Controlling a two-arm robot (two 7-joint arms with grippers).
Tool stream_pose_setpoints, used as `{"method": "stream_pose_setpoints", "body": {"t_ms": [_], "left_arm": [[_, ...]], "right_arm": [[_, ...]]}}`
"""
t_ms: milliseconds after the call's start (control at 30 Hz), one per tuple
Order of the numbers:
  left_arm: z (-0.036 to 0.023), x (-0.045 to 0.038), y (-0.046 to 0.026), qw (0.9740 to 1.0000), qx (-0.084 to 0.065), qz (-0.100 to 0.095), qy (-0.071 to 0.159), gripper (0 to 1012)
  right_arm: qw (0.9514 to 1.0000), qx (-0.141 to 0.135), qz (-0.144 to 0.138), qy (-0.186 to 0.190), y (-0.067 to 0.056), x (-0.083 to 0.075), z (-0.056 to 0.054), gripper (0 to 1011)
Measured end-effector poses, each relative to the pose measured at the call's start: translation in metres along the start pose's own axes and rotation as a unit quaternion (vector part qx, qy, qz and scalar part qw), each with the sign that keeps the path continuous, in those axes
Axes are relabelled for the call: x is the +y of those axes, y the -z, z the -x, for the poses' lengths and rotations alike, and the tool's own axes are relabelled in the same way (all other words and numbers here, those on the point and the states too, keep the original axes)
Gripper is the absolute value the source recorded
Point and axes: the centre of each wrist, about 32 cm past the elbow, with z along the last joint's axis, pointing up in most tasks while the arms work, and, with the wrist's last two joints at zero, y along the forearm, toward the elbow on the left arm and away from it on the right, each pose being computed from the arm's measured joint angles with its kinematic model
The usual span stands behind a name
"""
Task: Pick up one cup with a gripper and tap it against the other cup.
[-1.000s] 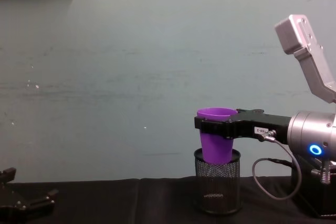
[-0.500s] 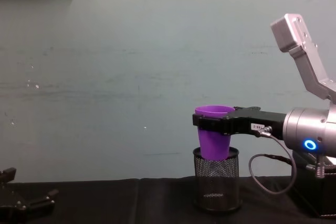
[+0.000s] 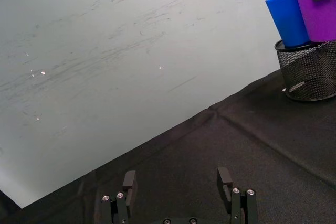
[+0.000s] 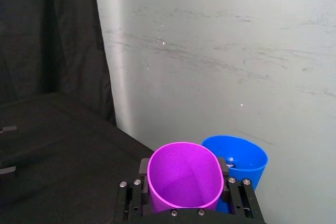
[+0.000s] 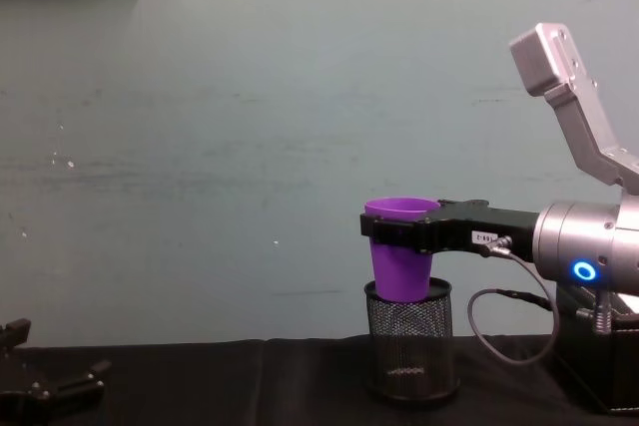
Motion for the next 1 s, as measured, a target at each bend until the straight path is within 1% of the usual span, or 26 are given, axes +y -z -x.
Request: {"method": "stream_pose_setpoints", "body": {"t_ms": [1000], "left_arm": [[0.0,0.0,0.0,1.0,0.0,0.0,0.0,1000]], "right_arm": [[1.0,0.0,0.001,0.002,0.0003,-0.0008,0.0005,733]]}}
